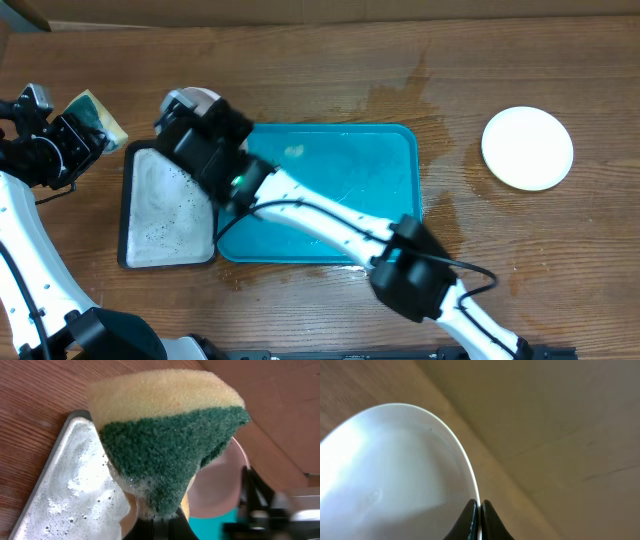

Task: Clean dirty plates on tray and stack at the side
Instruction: 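Lower the white plate onto the teal tray and open the right gripper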

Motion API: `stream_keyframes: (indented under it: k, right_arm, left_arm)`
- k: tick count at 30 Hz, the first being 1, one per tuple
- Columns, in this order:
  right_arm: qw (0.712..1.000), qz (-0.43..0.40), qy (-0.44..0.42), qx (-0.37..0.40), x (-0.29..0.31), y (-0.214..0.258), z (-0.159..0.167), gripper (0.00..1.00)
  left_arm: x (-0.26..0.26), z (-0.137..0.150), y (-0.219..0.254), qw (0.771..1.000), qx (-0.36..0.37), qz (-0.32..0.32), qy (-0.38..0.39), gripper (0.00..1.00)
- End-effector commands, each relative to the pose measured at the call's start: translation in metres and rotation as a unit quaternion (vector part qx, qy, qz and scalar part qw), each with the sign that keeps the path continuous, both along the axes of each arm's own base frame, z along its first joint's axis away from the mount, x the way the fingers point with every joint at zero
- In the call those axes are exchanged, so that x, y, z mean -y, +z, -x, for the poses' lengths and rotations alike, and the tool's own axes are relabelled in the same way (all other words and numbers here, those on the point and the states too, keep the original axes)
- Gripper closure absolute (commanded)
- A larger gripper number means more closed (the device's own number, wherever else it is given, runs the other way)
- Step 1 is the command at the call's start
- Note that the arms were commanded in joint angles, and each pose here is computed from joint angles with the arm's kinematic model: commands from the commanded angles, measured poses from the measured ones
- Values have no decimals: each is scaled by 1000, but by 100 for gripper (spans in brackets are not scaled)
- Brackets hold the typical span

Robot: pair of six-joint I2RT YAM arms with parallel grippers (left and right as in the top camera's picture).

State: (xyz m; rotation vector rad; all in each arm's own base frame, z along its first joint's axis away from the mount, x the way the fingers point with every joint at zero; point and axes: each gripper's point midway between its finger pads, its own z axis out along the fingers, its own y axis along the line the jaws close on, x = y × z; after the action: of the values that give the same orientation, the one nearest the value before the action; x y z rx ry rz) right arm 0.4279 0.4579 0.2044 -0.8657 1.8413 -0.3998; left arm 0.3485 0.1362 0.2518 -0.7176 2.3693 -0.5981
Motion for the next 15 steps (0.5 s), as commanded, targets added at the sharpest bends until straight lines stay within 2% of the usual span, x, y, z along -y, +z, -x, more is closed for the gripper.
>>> stream_keyframes:
  k: [1,5,10,13,15]
  right_arm:
    - [979,-194,31,-47,7,84,6,96]
    - [952,-243,103,-153,5,82,18,96]
    - [933,-281,44,-220,30,64,13,96]
    - [916,-280,68,-280,30,51,27,96]
    - [909,-274,53,-310,40,41,31,96]
  left_arm:
    - [4,-2,13,1000,14,-8,-4,96]
    - [6,-1,12,1000,12,-6,-6,96]
    - [8,1,11,1000,7,-4,-7,96]
    - [8,1,11,1000,8,-4,-7,96]
    - [8,1,11,1000,7,-4,-8,96]
